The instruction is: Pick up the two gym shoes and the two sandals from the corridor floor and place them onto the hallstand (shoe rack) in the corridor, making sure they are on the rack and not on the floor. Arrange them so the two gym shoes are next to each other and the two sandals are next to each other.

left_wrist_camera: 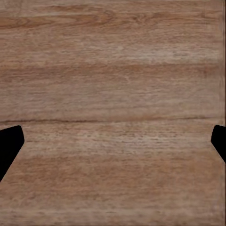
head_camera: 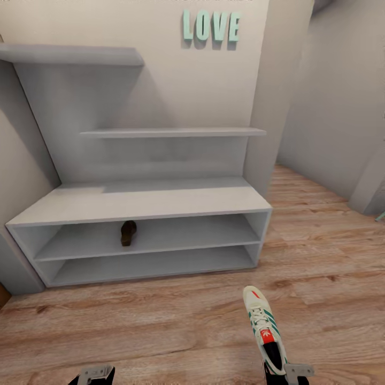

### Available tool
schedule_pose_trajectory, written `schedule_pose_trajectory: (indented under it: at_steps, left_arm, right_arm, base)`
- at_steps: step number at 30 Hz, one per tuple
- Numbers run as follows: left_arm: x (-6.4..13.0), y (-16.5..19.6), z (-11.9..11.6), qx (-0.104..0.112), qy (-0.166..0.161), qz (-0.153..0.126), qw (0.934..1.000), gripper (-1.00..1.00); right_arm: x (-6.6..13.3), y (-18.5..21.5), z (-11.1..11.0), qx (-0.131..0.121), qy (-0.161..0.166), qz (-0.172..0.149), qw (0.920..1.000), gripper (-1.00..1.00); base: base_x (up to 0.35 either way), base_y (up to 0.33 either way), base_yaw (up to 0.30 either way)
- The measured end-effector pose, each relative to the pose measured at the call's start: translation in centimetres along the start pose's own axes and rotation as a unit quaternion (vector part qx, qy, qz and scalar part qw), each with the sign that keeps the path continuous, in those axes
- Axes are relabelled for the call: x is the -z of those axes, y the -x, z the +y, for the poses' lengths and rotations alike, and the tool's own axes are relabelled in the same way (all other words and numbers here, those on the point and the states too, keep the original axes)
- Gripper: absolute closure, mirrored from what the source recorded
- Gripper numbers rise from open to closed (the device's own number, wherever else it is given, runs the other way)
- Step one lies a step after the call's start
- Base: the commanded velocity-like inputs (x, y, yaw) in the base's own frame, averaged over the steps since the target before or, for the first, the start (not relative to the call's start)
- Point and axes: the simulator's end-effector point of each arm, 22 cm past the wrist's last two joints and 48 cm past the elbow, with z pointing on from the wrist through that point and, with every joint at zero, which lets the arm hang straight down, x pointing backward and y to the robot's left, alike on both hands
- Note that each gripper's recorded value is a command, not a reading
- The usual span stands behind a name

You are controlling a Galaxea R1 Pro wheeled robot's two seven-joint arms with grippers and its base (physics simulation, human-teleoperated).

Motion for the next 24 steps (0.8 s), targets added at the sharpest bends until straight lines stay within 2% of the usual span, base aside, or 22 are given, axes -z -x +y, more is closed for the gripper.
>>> schedule_pose_trajectory:
  at_steps: [9,15,20,24]
  left_arm:
    - [0.0,0.1,0.2,0.000,0.001,-0.001,1.0000,-1.00]
    - [0.1,0.3,1.4,-0.001,0.001,-0.003,1.0000,-1.00]
    - [0.2,0.8,2.0,0.013,-0.019,-0.009,0.9997,-1.00]
    - [0.4,1.5,2.8,0.031,-0.041,-0.018,0.9985,-1.00]
  right_arm:
    - [0.0,0.0,0.1,0.001,0.001,0.000,1.0000,1.00]
    - [0.0,-0.1,0.2,0.001,0.003,0.002,1.0000,1.00]
    - [-0.1,0.0,0.2,0.001,0.002,0.006,1.0000,1.00]
    - [-0.3,-0.7,0.4,0.001,0.002,0.033,0.9995,1.00]
  base:
    - [-0.070,-0.065,0.000]
    - [-0.006,-0.005,0.000]
    - [-0.001,-0.001,0.000]
    - [0.000,0.000,0.000]
